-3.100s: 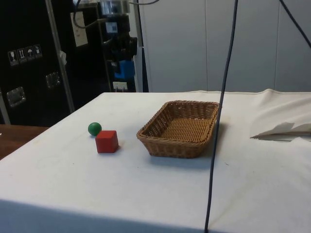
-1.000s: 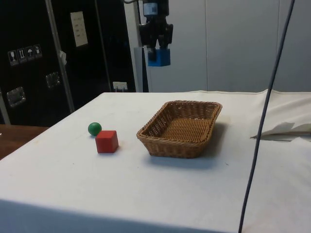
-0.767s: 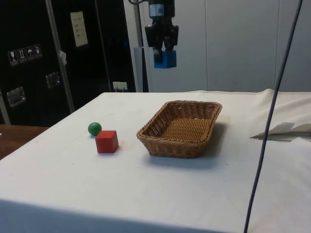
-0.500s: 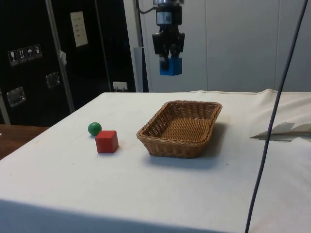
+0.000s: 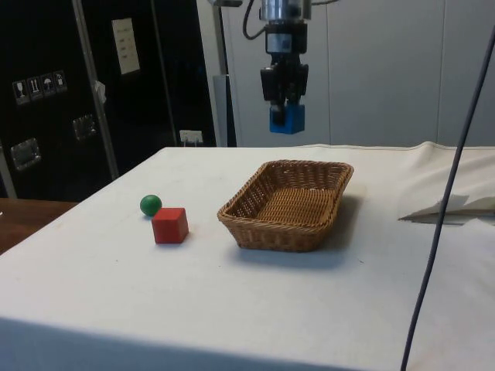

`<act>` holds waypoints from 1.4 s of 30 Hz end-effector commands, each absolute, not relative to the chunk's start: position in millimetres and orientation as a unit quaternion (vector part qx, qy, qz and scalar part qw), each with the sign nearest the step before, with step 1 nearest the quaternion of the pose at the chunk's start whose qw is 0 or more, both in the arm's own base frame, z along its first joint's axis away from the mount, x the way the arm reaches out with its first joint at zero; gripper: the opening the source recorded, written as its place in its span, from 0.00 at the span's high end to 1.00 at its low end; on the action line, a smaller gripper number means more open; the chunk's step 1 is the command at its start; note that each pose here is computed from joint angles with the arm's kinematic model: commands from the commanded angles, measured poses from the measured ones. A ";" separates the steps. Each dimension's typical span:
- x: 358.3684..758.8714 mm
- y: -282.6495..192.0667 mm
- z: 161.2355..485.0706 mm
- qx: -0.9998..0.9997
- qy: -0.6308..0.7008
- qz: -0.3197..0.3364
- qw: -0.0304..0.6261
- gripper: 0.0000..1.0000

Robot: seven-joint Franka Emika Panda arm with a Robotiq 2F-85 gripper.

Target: Place all non-red objects into the basket.

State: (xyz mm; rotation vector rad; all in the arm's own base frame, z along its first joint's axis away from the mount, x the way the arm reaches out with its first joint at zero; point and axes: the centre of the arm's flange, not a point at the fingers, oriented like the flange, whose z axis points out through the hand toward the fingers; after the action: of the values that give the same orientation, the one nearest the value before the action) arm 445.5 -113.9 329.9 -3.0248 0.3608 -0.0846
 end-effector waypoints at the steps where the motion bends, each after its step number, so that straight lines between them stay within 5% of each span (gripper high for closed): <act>1: 442.6 -110.5 326.5 -0.992 0.117 -0.032 0.037 0.96; 22: 431.0 -47.3 266.6 -0.995 0.092 -0.026 0.018 0.96; 42: 427.7 -39.6 232.2 -0.995 0.094 -0.031 0.020 0.96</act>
State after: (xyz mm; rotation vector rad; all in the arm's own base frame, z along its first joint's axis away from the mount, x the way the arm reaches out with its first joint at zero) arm 427.8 -43.4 231.4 -3.1028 0.2939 -0.0753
